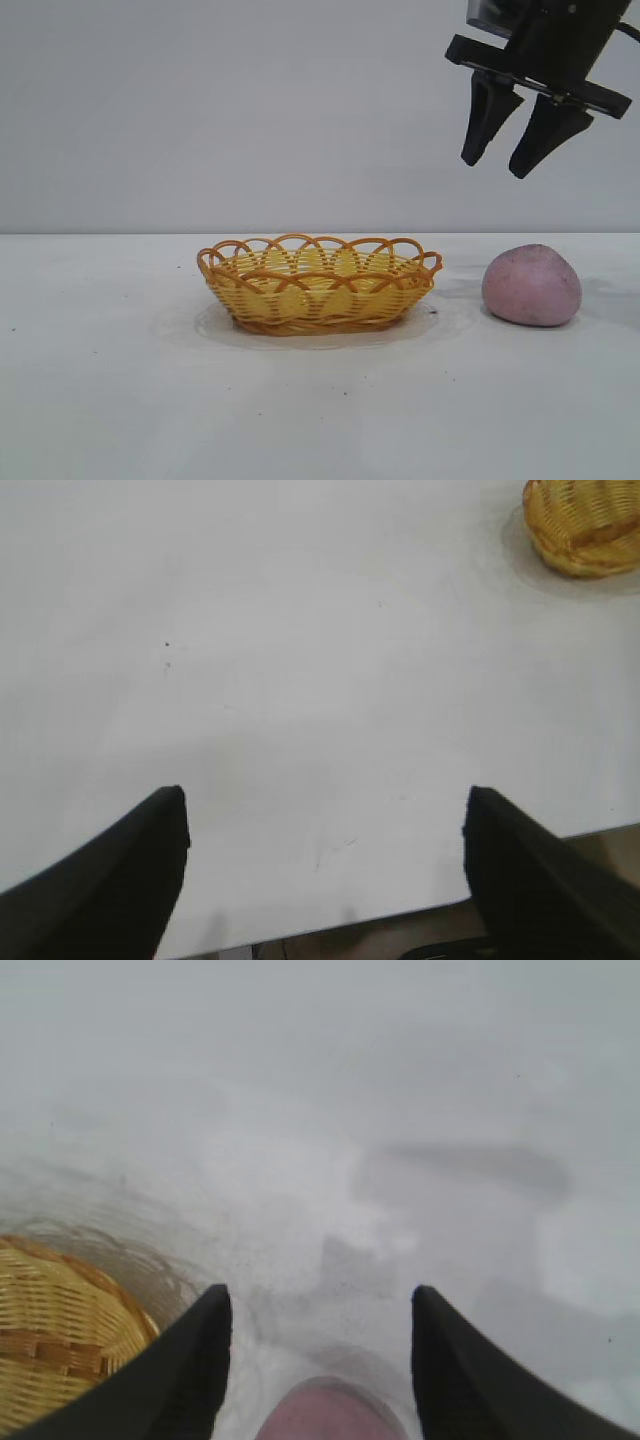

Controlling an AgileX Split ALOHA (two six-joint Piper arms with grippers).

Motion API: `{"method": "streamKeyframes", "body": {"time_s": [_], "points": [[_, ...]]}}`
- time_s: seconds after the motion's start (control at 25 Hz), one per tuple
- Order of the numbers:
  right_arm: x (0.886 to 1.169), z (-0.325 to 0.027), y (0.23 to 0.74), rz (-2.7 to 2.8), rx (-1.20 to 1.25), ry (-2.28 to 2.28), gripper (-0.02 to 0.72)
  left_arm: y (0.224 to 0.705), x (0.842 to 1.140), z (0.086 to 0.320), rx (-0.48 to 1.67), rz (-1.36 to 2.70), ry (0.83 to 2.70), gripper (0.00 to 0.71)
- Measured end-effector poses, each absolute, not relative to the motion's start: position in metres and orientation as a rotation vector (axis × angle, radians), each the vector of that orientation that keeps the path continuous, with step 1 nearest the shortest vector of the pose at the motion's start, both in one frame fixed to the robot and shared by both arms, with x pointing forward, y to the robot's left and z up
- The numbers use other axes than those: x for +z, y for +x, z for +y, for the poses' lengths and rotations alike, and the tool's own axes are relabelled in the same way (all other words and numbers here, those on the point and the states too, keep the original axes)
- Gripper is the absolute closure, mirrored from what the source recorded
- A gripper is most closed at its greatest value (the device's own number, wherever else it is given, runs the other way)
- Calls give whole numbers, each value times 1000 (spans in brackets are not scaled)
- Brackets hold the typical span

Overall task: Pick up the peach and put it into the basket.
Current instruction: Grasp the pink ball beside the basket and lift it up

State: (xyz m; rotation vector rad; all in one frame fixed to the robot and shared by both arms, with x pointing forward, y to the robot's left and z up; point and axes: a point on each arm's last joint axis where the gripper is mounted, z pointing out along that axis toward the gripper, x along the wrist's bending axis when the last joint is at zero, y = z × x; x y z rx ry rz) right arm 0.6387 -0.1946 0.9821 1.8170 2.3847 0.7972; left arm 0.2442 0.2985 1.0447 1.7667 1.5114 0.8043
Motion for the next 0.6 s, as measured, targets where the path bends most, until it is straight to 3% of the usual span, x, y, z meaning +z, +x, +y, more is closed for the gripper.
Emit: {"method": "streamKeyframes", "body": {"time_s": [0.6], "points": [[981,-196,638,2394,772,1797,333,231,1044,305,908,1516,1653,175]]}}
